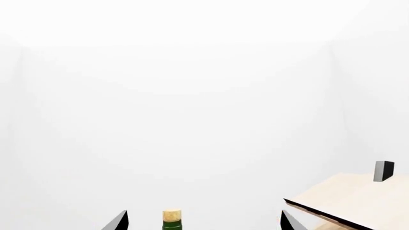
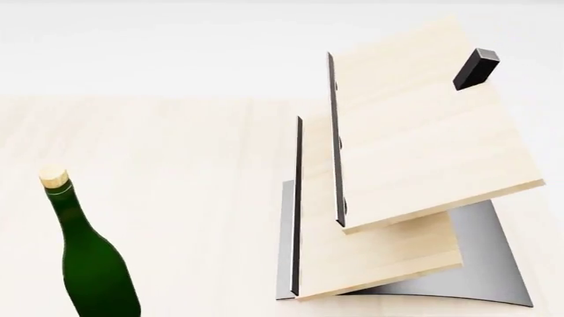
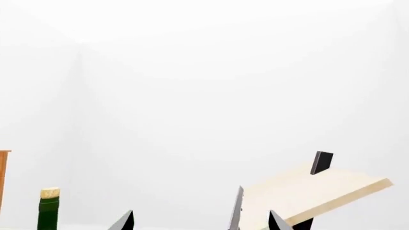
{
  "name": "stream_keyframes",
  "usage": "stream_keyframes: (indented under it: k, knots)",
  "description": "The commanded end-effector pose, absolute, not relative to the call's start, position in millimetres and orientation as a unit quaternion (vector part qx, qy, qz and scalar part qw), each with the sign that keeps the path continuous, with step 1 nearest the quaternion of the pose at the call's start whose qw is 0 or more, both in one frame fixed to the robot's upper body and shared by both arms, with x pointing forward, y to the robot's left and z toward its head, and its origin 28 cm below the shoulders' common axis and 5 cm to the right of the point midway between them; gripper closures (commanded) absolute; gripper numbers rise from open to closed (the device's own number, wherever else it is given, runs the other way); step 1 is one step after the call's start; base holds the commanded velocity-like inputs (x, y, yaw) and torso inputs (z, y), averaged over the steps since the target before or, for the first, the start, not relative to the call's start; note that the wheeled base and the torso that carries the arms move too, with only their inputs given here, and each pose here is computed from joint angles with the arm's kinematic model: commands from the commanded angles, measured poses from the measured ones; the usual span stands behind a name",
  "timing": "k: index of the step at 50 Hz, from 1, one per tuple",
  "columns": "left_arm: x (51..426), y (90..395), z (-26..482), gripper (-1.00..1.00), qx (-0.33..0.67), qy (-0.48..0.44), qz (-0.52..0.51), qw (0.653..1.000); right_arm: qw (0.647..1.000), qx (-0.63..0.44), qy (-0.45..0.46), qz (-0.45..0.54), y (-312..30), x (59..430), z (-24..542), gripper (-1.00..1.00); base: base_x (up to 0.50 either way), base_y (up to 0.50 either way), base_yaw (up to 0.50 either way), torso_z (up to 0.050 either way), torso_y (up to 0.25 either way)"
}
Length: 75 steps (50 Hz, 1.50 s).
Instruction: Put the wine bottle on the wine rack.
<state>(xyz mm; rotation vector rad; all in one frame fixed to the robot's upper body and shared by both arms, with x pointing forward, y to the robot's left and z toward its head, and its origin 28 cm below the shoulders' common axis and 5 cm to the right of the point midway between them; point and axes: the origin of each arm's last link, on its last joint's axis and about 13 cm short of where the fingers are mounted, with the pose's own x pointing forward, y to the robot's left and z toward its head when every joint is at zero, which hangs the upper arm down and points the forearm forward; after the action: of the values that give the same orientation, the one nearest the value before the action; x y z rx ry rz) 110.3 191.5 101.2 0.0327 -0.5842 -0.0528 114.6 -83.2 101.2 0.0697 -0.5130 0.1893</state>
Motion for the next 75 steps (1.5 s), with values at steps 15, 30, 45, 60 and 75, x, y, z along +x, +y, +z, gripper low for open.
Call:
stream_keyframes:
  k: [15, 30, 45, 60, 75]
  knots:
    - [110.4, 191.8, 101.0, -1.0, 0.017, -0.287, -0.026, 0.957, 0.966, 0.011, -0.245, 0.081, -61.5, 138.6, 111.8, -1.0, 0.0, 0.0, 0.0, 0.0, 0.0]
    - [109.6, 192.0, 103.0, -1.0, 0.016, -0.288, -0.025, 0.957, 0.966, 0.0, -0.244, 0.084, -52.7, 183.2, 157.5, -1.0, 0.0, 0.0, 0.0, 0.0, 0.0]
    - [110.6, 193.7, 105.5, -1.0, 0.015, -0.29, -0.021, 0.957, 0.973, -0.032, -0.2, 0.112, -52.3, 224.9, 195.4, -1.0, 0.0, 0.0, 0.0, 0.0, 0.0]
    - [109.7, 193.8, 106.5, -1.0, 0.014, -0.292, -0.02, 0.956, 0.941, 0.036, -0.08, 0.326, -46.9, 243.7, 220.0, -1.0, 0.0, 0.0, 0.0, 0.0, 0.0]
    - [111.3, 192.8, 105.1, -1.0, 0.015, -0.291, -0.021, 0.956, 0.902, 0.037, 0.026, 0.429, -44.8, 270.2, 223.8, -1.0, 0.0, 0.0, 0.0, 0.0, 0.0]
